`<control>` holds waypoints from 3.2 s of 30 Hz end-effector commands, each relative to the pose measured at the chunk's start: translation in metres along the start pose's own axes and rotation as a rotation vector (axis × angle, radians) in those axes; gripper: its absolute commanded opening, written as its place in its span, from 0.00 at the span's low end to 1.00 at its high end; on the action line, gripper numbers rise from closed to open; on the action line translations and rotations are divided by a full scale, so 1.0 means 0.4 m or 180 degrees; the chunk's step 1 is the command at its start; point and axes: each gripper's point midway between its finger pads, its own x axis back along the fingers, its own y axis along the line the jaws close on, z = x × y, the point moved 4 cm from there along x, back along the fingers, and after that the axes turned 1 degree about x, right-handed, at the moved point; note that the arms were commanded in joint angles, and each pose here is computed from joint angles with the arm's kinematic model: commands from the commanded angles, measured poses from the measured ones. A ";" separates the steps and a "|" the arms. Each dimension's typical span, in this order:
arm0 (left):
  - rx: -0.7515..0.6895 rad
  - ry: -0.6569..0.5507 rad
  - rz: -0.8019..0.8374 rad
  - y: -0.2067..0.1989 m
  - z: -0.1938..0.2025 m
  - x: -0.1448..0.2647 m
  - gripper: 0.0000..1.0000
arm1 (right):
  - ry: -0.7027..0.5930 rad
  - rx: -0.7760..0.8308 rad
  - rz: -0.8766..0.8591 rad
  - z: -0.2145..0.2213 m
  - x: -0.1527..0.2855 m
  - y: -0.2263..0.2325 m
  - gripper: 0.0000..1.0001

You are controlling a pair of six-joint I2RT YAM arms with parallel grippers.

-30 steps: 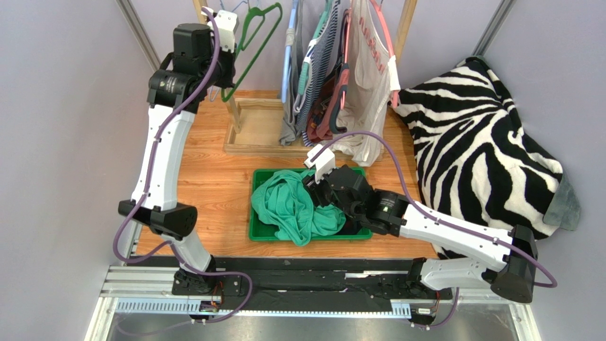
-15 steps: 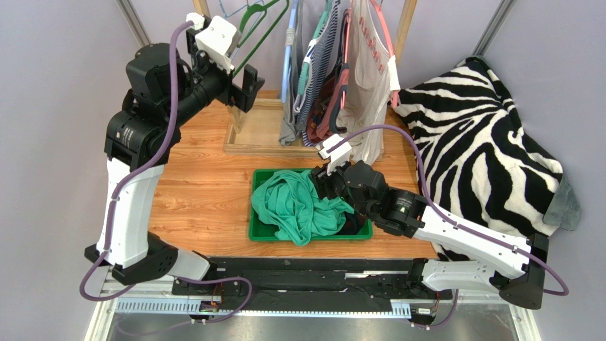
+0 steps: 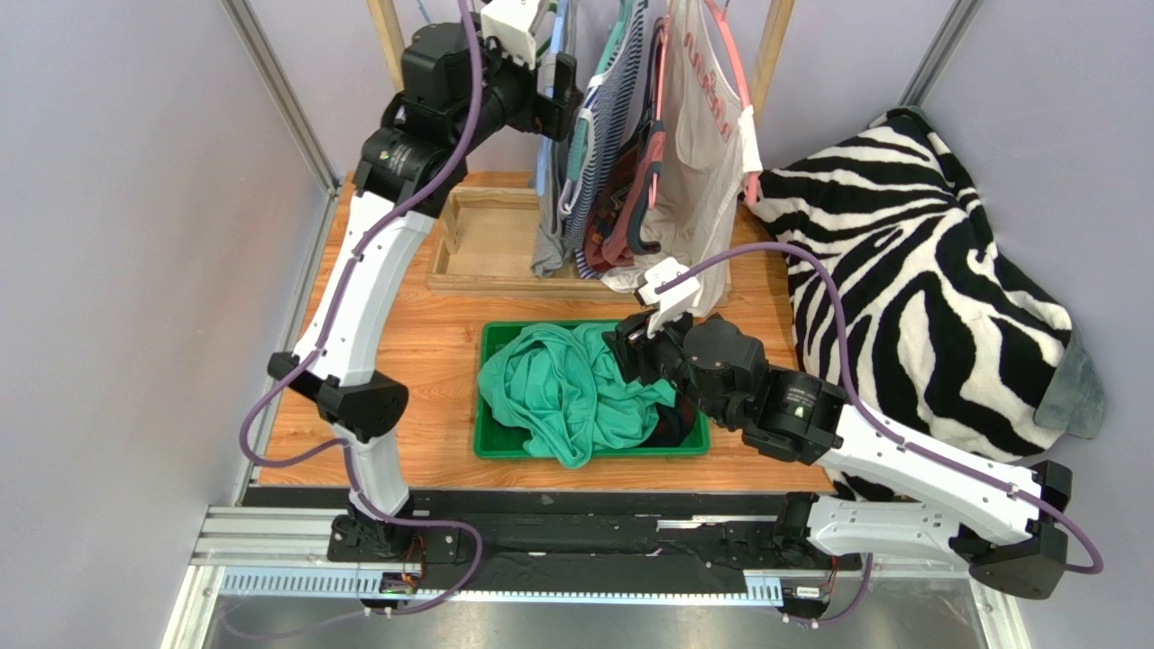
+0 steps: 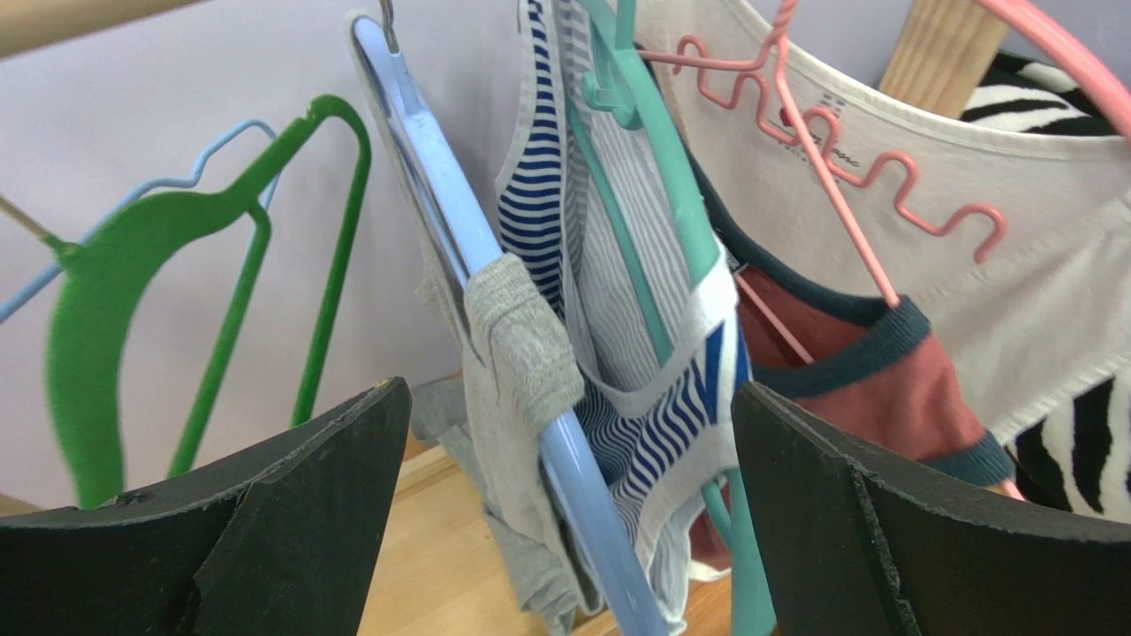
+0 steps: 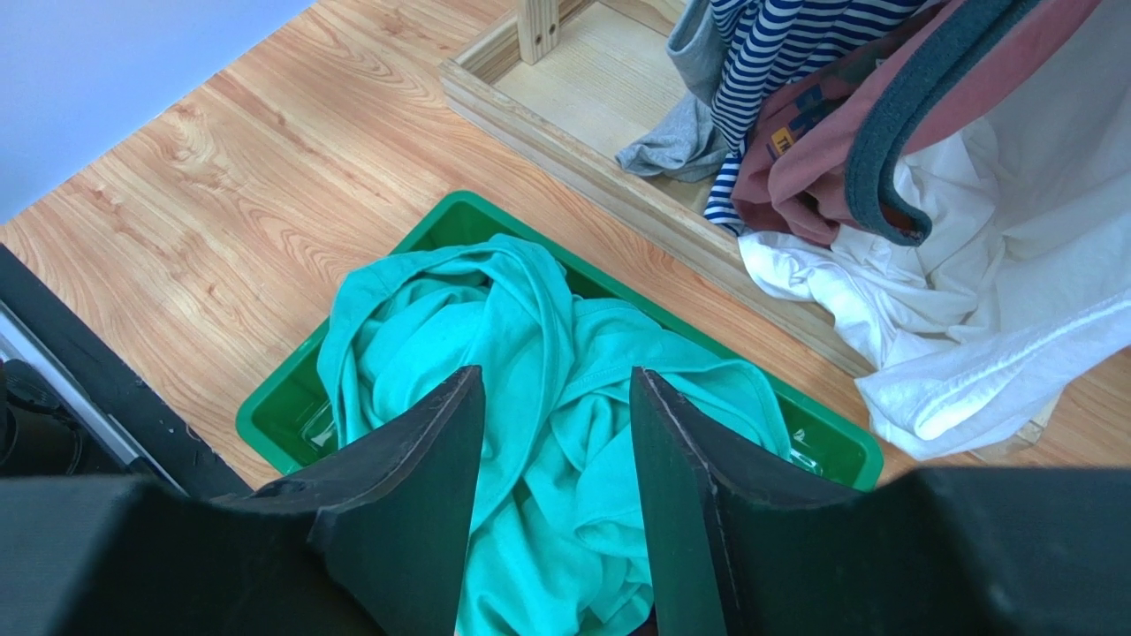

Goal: Remove the tank top from the hanger
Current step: Pick up the hanger from the clothesline.

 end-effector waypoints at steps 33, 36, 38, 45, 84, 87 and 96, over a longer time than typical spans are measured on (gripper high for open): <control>-0.0319 0.0021 -0.0176 0.030 0.008 -0.001 0.40 | -0.0059 -0.0149 0.0292 0.037 0.087 -0.070 0.39; -0.0328 0.0082 -0.0150 0.027 0.020 -0.001 0.48 | -0.0042 -0.0144 0.0290 0.040 0.084 -0.069 0.39; -0.0318 0.0102 -0.0148 0.027 0.023 -0.001 0.47 | -0.0039 -0.0141 0.0295 0.042 0.085 -0.070 0.39; -0.0295 0.0138 -0.0032 0.014 0.032 -0.011 0.21 | -0.0043 -0.0158 0.0344 0.045 0.094 -0.079 0.35; -0.0700 -0.0506 -0.0437 0.054 -0.153 0.316 0.00 | -0.0065 -0.0278 0.0365 0.038 0.138 -0.101 0.26; -0.0723 -0.0323 -0.0339 0.043 -0.106 0.370 0.00 | -0.0081 -0.0273 0.0362 0.032 0.144 -0.103 0.26; -0.0779 -0.0870 -0.0197 0.014 -0.204 0.594 0.00 | -0.0155 -0.0311 0.0291 0.003 0.160 -0.102 0.26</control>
